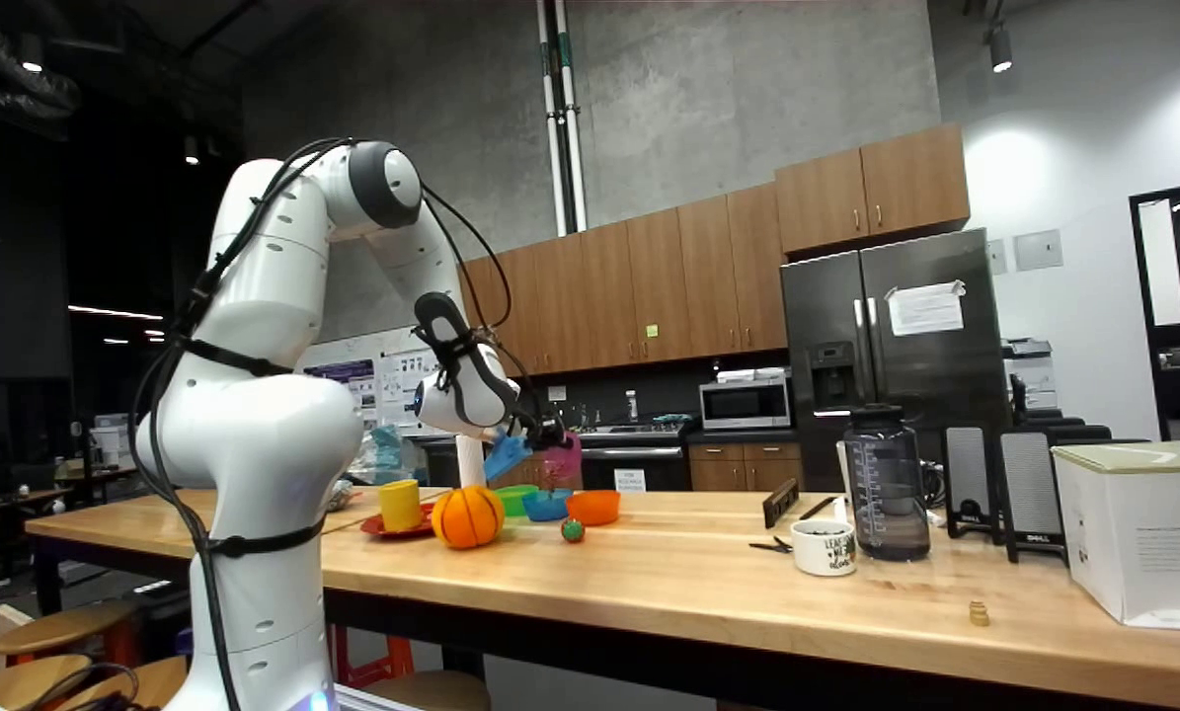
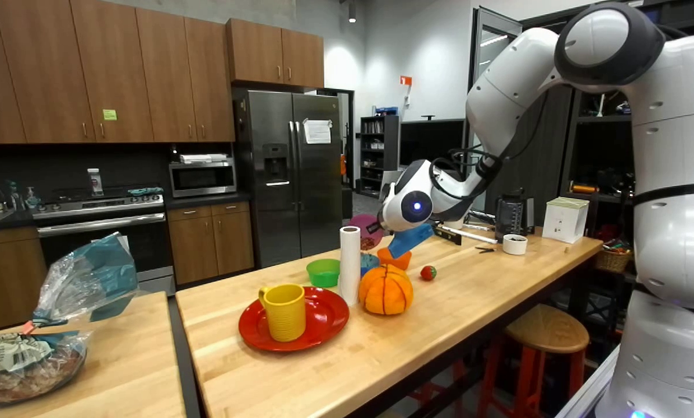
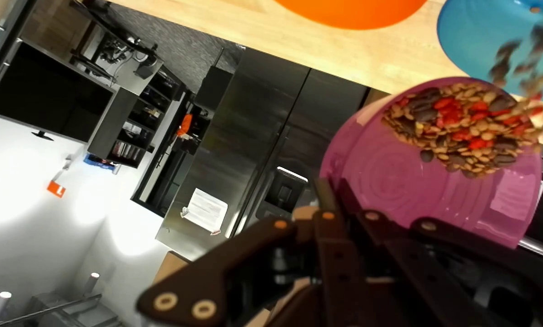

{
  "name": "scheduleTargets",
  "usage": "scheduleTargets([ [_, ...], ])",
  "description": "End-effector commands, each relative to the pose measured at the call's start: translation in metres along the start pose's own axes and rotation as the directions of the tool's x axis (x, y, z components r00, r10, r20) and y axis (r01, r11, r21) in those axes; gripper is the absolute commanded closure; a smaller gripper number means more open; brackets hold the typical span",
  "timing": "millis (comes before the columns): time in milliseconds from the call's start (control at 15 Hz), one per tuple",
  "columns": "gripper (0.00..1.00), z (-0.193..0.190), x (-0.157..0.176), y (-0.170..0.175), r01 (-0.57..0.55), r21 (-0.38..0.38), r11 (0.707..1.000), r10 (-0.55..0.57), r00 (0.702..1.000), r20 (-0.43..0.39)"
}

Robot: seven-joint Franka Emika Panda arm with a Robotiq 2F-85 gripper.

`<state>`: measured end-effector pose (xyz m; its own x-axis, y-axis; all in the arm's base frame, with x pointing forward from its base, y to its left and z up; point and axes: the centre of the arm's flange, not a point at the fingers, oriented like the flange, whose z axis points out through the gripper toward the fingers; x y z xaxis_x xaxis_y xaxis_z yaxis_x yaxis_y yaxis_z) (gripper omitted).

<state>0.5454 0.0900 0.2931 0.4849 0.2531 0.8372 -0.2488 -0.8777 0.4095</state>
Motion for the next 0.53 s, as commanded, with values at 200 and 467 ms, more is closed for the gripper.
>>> scheduleTargets([
  [200, 0.99, -0.0062, -0.0043, 0.0013, 0.001, -0.011, 1.000, -0.002, 0.997, -0.071],
  [467, 0.99, -0.0071, -0.0015, 0.0019, 0.019, 0.011, 1.000, -0.019, 0.999, -0.041],
])
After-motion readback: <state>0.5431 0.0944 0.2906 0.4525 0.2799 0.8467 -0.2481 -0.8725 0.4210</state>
